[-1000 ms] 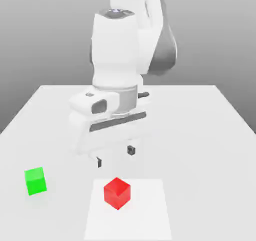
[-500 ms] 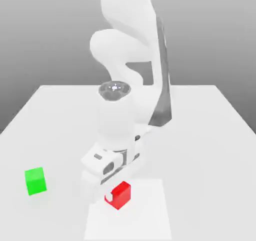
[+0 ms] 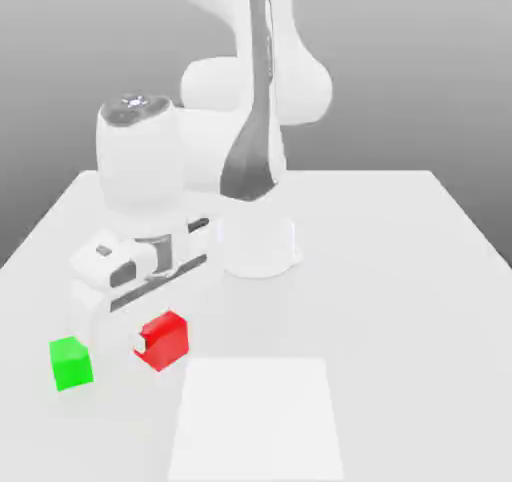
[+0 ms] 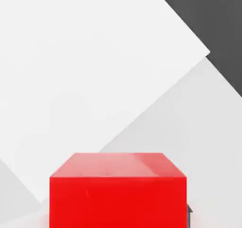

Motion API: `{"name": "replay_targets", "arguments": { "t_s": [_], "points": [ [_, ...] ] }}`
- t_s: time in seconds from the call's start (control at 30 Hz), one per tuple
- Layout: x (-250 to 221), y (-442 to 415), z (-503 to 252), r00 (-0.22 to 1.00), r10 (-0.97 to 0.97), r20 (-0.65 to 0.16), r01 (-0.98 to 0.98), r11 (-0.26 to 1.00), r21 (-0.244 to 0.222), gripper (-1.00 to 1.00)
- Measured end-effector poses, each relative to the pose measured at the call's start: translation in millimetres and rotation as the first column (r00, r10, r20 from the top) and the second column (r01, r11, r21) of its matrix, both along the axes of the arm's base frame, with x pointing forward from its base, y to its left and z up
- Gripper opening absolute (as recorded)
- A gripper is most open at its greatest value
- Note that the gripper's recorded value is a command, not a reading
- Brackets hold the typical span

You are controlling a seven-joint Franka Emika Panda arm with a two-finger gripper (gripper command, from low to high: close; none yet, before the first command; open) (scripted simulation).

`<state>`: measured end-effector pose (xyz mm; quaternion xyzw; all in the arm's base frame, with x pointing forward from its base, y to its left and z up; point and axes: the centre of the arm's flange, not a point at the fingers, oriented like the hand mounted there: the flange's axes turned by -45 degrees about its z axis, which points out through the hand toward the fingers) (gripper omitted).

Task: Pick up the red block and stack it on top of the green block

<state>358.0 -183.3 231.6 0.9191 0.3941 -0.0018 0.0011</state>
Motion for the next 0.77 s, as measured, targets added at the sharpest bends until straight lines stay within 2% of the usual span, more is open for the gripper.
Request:
{"name": "replay_targets", "arguments": {
  "t_s": [0.17,0.33,0.37,0.6,0.77],
  "points": [
    [-40,-81,10,1.0,-0.014,0.0,0.014,1.0,0.004,-1.0],
    [-38,-83,-34,1.0,0.015,0.002,-0.015,1.0,0.006,-1.0],
    [-39,-82,-44,1.0,0.016,0.002,-0.016,1.0,0.005,1.0],
    [-38,-82,-46,1.0,0.017,0.003,-0.017,1.0,0.004,1.0],
    [-39,-84,1,1.0,0.013,0.004,-0.013,1.0,0.005,1.0]
  ]
}}
